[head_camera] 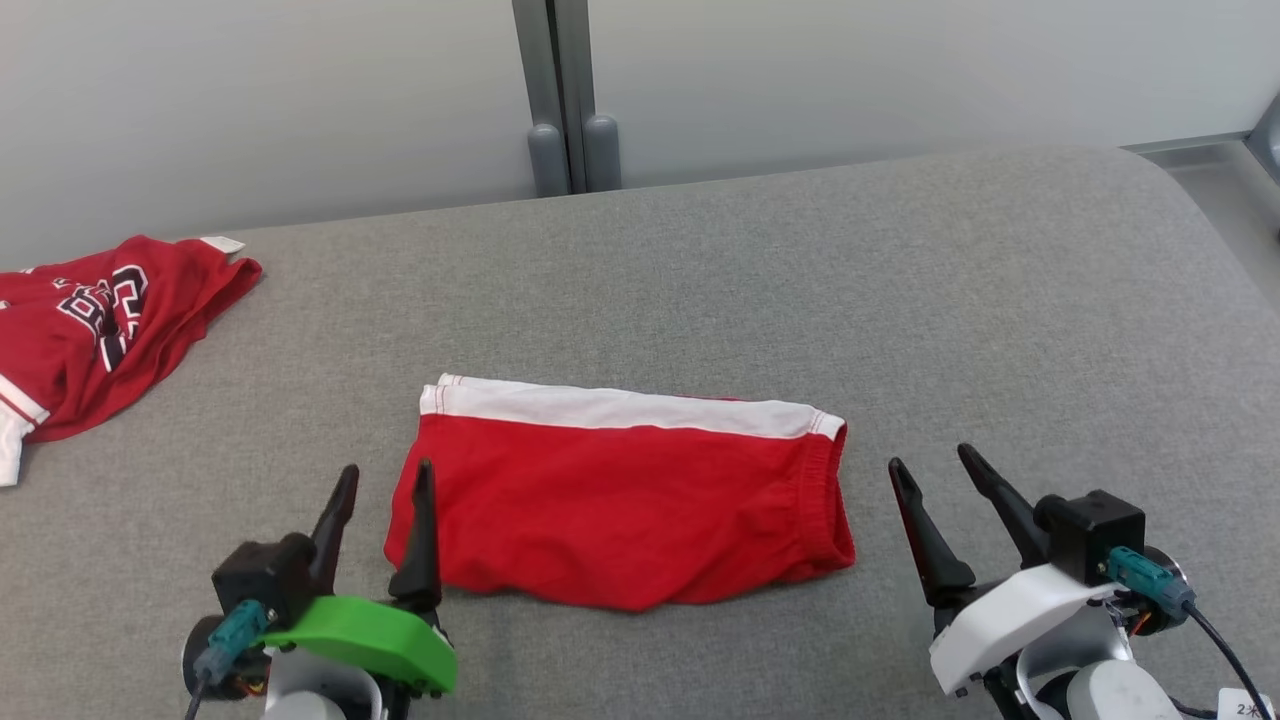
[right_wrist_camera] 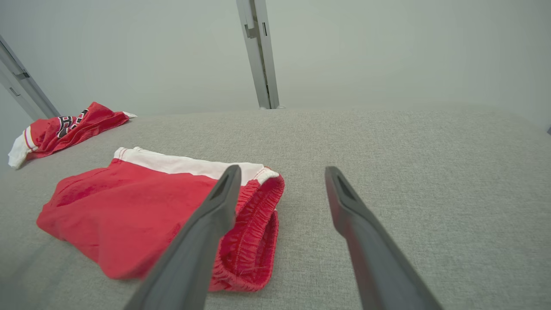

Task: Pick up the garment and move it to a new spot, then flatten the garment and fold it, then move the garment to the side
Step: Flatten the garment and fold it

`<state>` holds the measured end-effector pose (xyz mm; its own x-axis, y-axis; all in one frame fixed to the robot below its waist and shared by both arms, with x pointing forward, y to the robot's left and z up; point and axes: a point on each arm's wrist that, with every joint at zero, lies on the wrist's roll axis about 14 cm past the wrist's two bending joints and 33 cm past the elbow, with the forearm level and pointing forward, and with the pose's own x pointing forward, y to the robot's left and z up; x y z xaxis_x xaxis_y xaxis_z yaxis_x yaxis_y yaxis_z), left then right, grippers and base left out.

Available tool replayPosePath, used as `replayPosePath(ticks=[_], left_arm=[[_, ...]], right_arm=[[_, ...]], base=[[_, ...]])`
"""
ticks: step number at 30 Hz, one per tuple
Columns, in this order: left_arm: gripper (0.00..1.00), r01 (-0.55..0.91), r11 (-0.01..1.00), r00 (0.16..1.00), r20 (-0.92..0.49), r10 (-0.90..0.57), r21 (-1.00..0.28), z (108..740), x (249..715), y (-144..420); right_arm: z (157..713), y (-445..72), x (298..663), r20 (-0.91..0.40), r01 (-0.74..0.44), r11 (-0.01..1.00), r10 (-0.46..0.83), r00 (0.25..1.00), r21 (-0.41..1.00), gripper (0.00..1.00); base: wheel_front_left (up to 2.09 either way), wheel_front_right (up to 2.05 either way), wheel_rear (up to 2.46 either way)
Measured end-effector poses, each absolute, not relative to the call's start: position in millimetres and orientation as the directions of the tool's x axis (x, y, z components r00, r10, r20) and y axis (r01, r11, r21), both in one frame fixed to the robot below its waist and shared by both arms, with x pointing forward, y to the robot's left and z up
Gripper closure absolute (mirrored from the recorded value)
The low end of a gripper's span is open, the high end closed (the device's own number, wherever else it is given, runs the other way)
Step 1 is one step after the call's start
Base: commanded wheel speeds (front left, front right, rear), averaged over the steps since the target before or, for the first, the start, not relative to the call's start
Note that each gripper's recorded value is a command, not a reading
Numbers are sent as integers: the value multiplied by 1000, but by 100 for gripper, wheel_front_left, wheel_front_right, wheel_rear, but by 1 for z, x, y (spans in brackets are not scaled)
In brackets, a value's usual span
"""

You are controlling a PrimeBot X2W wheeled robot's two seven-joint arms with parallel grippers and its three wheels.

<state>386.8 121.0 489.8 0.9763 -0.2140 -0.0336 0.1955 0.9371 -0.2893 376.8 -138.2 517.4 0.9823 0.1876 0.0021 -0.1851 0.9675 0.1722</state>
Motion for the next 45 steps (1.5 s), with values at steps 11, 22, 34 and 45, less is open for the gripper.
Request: replayPosePath(ticks=[11,22,34,45], left_arm=[[0,148,941,984,-50,-171,-306,476,355,129],[0,103,940,990,-56,-128,-326,471,350,138],[0,32,936,994,-85,-66,-351,458,339,152],[0,67,931,989,-97,-109,-360,452,342,139]], right_arm=[[491,-121,374,-62,-209,947,231,971,244,0],[460,-92,409,-228,-262,935,316,921,238,0],[401,-73,401,-468,-293,933,359,808,211,0],[405,-64,409,-474,-283,918,386,791,277,100]], base=[[0,0,0],[0,0,0],[0,0,0],[0,0,0]])
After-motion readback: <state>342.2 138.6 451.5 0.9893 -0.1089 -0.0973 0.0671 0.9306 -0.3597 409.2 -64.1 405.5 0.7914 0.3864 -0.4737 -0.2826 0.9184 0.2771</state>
